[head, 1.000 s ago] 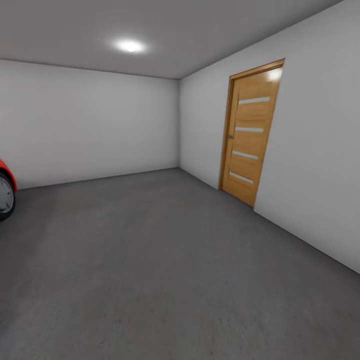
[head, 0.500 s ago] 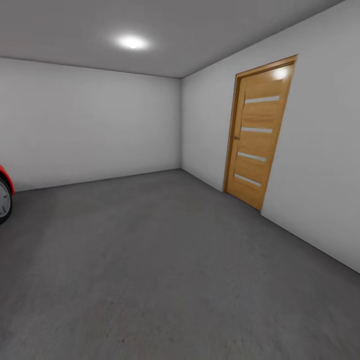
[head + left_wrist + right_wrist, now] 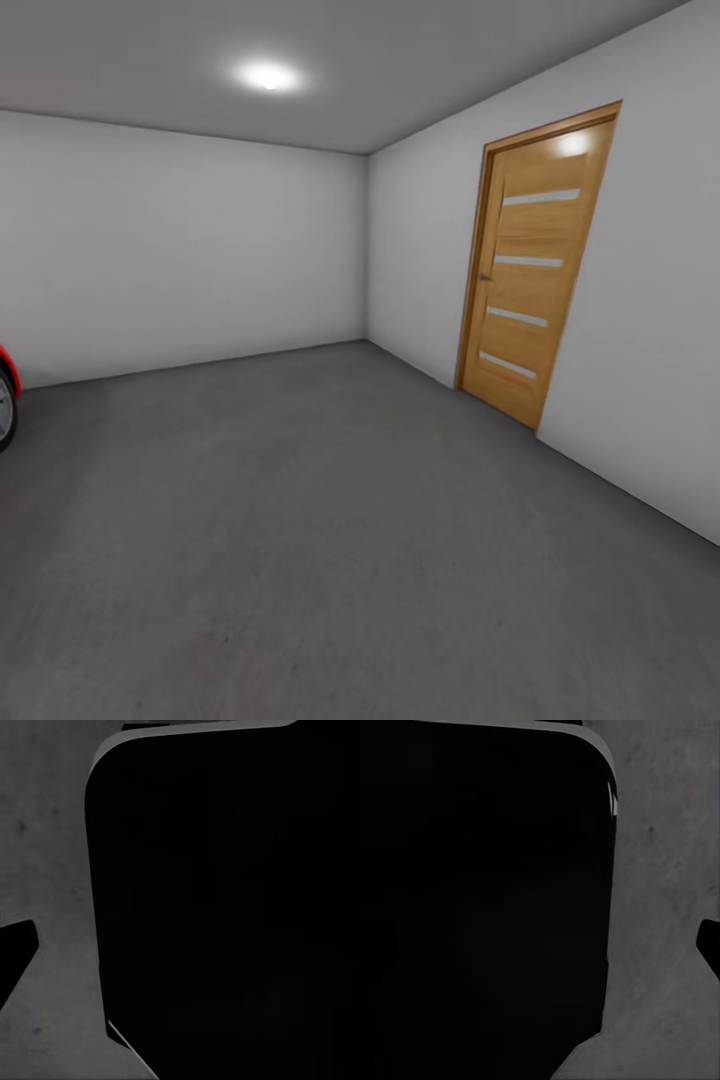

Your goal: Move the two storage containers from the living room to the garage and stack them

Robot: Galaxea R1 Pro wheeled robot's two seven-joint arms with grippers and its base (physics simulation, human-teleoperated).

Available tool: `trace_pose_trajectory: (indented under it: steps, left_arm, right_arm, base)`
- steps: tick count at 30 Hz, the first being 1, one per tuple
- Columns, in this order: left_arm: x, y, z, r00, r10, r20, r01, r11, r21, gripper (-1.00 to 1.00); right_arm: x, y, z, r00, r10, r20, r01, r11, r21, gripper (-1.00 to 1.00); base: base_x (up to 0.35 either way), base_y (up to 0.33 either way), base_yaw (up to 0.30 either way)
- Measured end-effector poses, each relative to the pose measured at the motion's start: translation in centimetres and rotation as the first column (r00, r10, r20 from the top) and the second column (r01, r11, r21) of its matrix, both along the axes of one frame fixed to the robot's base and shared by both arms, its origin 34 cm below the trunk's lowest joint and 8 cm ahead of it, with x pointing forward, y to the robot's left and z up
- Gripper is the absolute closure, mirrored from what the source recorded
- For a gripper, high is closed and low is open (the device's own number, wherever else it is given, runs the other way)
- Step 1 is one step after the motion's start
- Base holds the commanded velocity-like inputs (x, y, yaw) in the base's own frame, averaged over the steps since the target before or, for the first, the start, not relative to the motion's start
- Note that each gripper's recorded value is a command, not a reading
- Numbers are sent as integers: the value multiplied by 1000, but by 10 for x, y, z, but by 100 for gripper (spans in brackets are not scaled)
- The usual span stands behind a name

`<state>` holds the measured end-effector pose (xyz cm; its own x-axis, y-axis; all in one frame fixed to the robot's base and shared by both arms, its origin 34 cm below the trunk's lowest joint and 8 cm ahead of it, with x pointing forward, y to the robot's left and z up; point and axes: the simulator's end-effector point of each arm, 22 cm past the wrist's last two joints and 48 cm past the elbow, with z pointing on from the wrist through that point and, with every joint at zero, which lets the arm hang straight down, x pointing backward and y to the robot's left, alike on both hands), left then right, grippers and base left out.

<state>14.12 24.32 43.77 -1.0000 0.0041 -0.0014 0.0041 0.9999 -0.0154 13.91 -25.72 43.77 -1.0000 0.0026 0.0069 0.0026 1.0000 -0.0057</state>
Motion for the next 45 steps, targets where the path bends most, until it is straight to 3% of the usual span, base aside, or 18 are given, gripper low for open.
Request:
trace_pose_trajectory:
  steps: [12, 45]
  left_arm:
    - [0, -13, 0, 1000, 0, 0, 0, 1000, -17, -100]
    - [6, -13, 0, 1000, -4, 25, 5, 1000, -18, -100]
  right_arm:
    - [0, 0, 0, 1000, 0, 0, 0, 1000, 0, -100]
    - [-1, 9, 0, 1000, -8, -2, 8, 1000, 11, -100]
  base:
    - [323, 111, 0]
    - [326, 104, -17]
